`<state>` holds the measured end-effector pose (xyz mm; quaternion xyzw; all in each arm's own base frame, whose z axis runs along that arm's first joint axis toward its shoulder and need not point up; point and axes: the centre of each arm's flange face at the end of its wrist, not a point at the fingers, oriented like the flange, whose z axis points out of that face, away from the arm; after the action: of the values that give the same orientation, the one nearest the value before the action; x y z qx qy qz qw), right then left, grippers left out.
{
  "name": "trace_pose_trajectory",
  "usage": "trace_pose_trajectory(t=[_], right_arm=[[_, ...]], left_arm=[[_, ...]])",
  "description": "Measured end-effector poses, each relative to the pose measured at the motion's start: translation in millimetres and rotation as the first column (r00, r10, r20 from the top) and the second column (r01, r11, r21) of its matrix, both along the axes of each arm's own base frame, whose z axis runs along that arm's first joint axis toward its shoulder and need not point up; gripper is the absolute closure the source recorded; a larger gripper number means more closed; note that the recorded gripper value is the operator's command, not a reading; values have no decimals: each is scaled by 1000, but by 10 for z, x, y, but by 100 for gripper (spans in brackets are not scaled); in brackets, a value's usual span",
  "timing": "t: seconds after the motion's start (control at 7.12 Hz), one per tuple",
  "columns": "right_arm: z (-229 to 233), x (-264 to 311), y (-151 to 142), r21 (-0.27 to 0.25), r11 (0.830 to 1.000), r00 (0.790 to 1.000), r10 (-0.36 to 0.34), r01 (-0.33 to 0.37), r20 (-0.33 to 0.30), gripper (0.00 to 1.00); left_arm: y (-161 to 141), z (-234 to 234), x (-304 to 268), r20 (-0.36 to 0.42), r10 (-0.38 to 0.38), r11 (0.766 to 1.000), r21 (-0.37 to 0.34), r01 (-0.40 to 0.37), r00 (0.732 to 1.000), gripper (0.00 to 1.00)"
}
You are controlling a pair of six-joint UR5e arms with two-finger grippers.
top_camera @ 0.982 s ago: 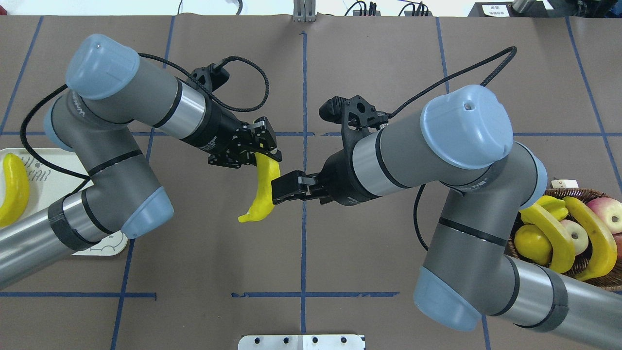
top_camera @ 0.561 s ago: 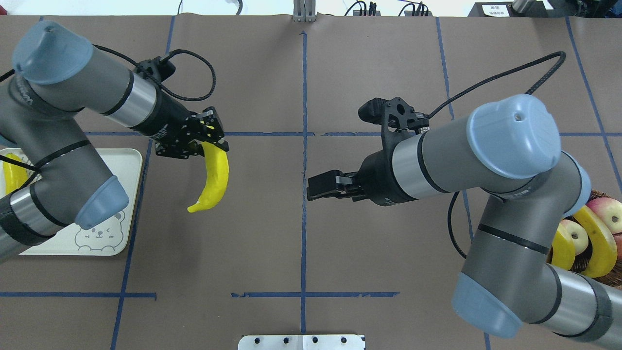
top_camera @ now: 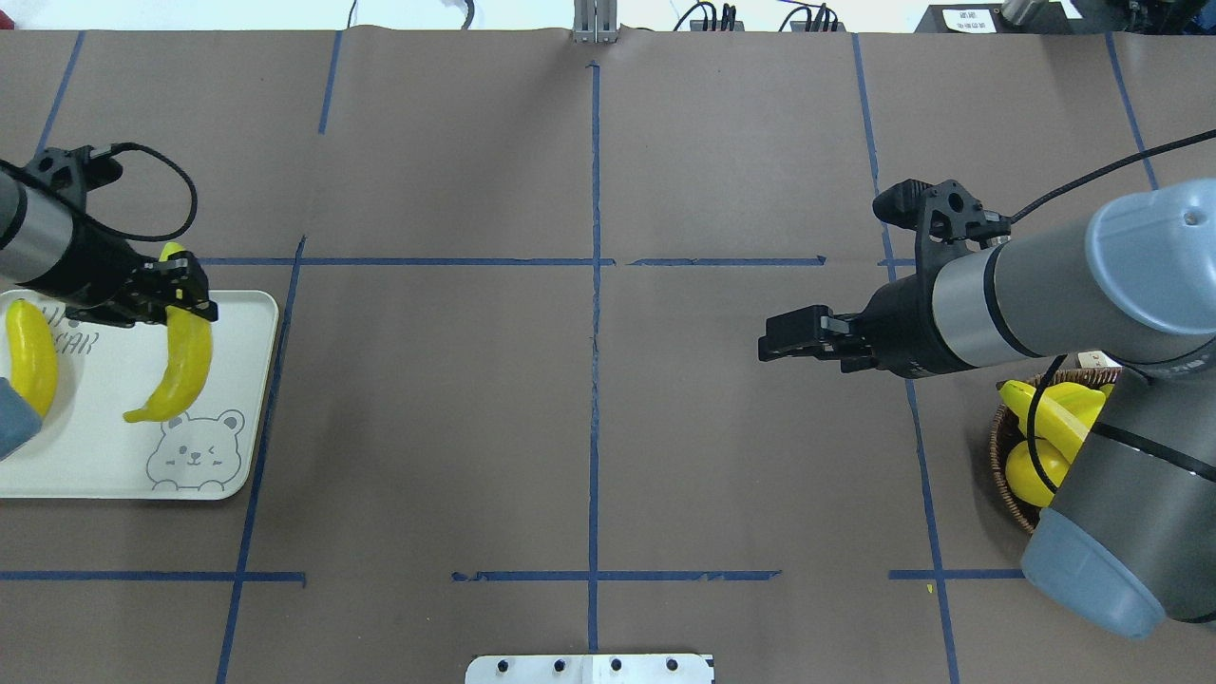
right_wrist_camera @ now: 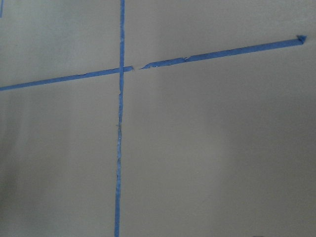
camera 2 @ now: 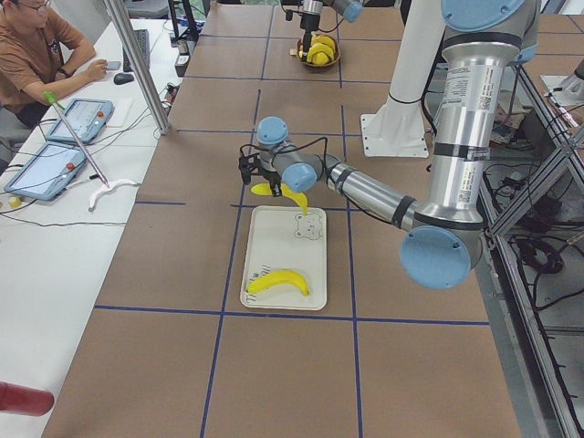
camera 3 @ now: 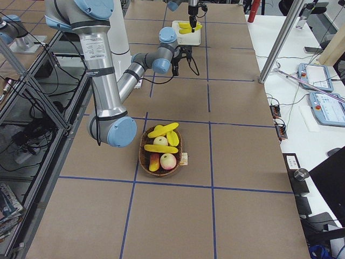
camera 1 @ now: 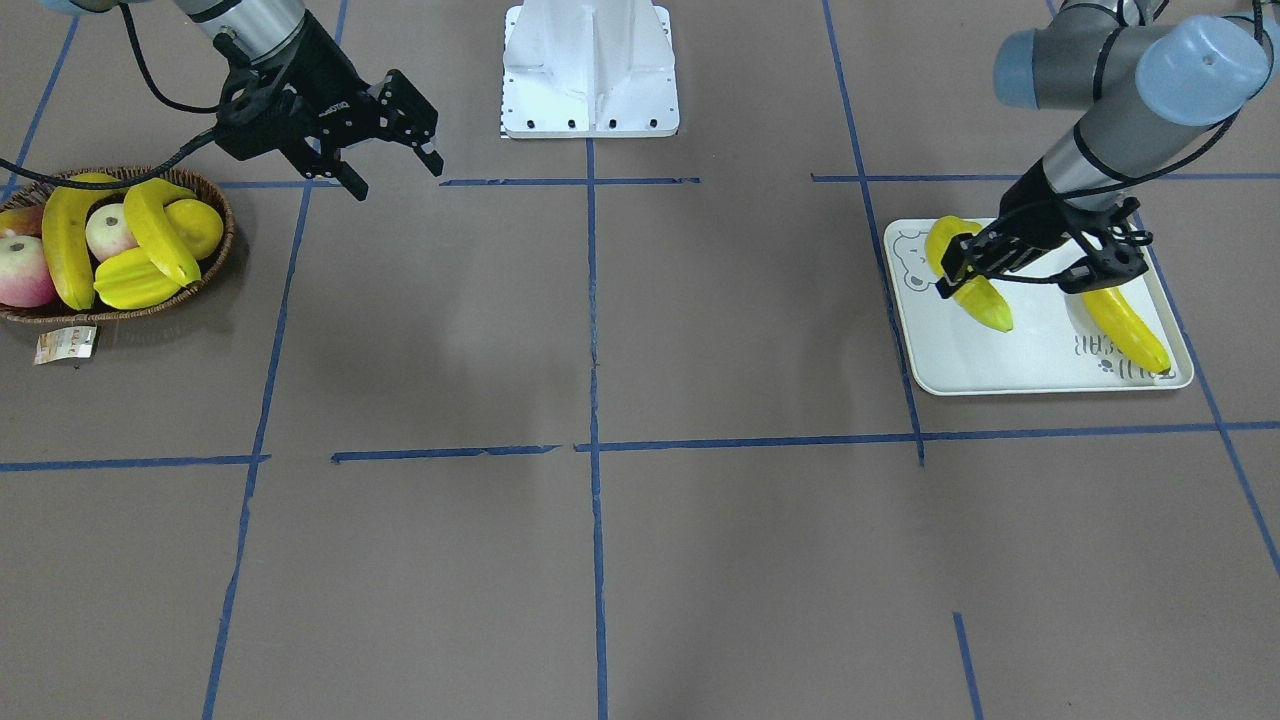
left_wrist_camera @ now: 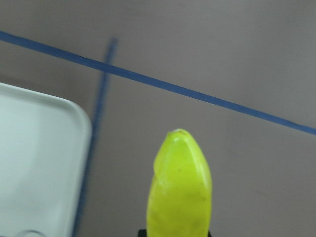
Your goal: Transfer all bananas from basket to plate
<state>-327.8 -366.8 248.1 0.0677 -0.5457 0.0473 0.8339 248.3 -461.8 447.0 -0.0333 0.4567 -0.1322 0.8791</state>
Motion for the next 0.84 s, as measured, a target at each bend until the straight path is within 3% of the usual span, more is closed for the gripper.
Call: trace_pose_trajectory(t=[0.56,0.7,0.84], right_arm=[[7,43,-34,0,1000,1000,11,-11,-1,0],[0,43,-41,0,1000,1000,12,-12,0,0],[-15,42,-45,3,1000,1000,13,-13,3,0]], left_arm=[[138,854,-195,183,-52,998,-32,59,982,97],[135,1012,-212,215,-38,999,-18,43,976,31],[113,1183,-219,252,-30,999,-6,33,967,1]])
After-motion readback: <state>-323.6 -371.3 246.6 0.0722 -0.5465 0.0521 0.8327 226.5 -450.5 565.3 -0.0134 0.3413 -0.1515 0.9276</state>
